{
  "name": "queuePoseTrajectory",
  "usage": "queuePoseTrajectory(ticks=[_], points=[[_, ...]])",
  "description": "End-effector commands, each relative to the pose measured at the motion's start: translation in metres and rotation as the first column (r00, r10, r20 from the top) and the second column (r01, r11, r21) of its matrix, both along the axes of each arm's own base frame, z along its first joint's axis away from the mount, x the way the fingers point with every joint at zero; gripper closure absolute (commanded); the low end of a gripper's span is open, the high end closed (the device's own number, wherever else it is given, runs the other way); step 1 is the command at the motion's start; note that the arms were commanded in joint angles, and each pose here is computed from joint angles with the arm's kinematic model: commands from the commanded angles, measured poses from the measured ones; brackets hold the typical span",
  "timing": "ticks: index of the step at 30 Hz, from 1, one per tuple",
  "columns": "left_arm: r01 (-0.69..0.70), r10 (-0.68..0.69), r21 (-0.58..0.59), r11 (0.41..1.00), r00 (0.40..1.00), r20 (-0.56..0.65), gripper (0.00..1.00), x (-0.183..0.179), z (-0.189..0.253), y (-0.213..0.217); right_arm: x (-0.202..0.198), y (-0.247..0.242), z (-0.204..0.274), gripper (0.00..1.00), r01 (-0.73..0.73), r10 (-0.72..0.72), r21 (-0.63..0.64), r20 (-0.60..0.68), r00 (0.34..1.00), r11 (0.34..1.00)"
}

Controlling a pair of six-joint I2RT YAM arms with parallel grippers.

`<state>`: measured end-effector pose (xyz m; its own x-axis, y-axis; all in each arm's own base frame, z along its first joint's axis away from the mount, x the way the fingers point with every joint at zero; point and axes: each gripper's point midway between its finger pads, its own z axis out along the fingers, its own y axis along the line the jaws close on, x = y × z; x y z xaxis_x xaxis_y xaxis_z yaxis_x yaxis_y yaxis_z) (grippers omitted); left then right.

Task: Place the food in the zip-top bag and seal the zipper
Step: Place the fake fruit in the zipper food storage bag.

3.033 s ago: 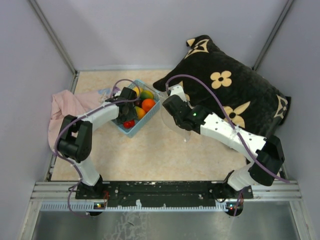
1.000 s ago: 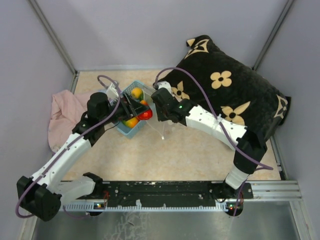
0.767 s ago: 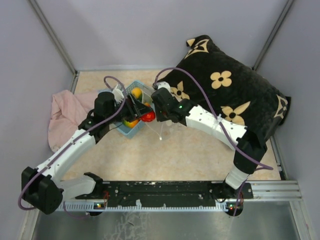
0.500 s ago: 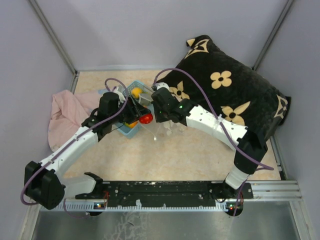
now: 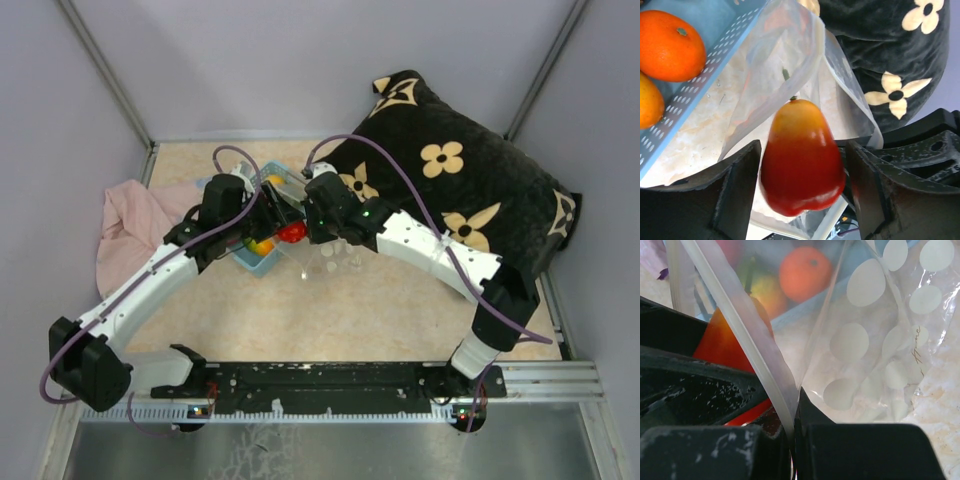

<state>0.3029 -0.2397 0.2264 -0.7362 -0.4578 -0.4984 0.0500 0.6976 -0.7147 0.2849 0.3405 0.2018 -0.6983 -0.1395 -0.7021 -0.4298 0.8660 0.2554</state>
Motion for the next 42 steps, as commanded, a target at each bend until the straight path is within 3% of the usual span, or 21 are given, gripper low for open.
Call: queuePoseTrajectory(ticks=[1, 6, 12, 20, 24, 34, 42], points=[[0.017, -0.017, 0.015, 1.0, 0.999, 0.035, 0.22, 0.0, 0.017, -0.002, 0.004, 0.001, 0.041, 1.0, 0.009, -0.015, 0.086, 0.075, 0.997, 0.996], [0.003, -0.005, 0.066, 0.998, 1.0, 0.022, 0.12, 0.0, 0.012, 0.004, 0.007, -0.006, 0.044, 1.0, 0.037, -0.043, 0.07, 0.084, 0.996, 0.997], [-0.023, 0.022, 0.131, 0.991, 1.0, 0.011, 0.08, 0.0, 0.007, 0.014, 0.008, -0.013, 0.047, 1.0, 0.058, -0.063, 0.058, 0.091, 0.994, 0.997], [0.03, -0.042, 0.107, 0.994, 0.992, 0.118, 0.03, -0.011, 0.065, 0.015, 0.015, -0.045, 0.06, 1.0, 0.115, -0.118, 0.047, 0.077, 0.99, 0.992], [-0.009, -0.014, 0.161, 0.987, 0.989, 0.144, 0.0, -0.014, 0.073, 0.032, 0.017, -0.078, 0.057, 1.0, 0.17, -0.169, 0.003, 0.077, 0.983, 0.985], [-0.117, 0.108, 0.336, 0.935, 0.993, 0.046, 0.0, 0.0, 0.019, 0.081, 0.009, -0.12, 0.05, 1.0, 0.246, -0.238, -0.065, 0.106, 0.965, 0.967], [-0.263, 0.293, 0.314, 0.912, 0.955, -0.052, 0.0, 0.015, -0.036, 0.107, 0.006, -0.123, 0.046, 1.0, 0.249, -0.242, -0.06, 0.105, 0.965, 0.967]])
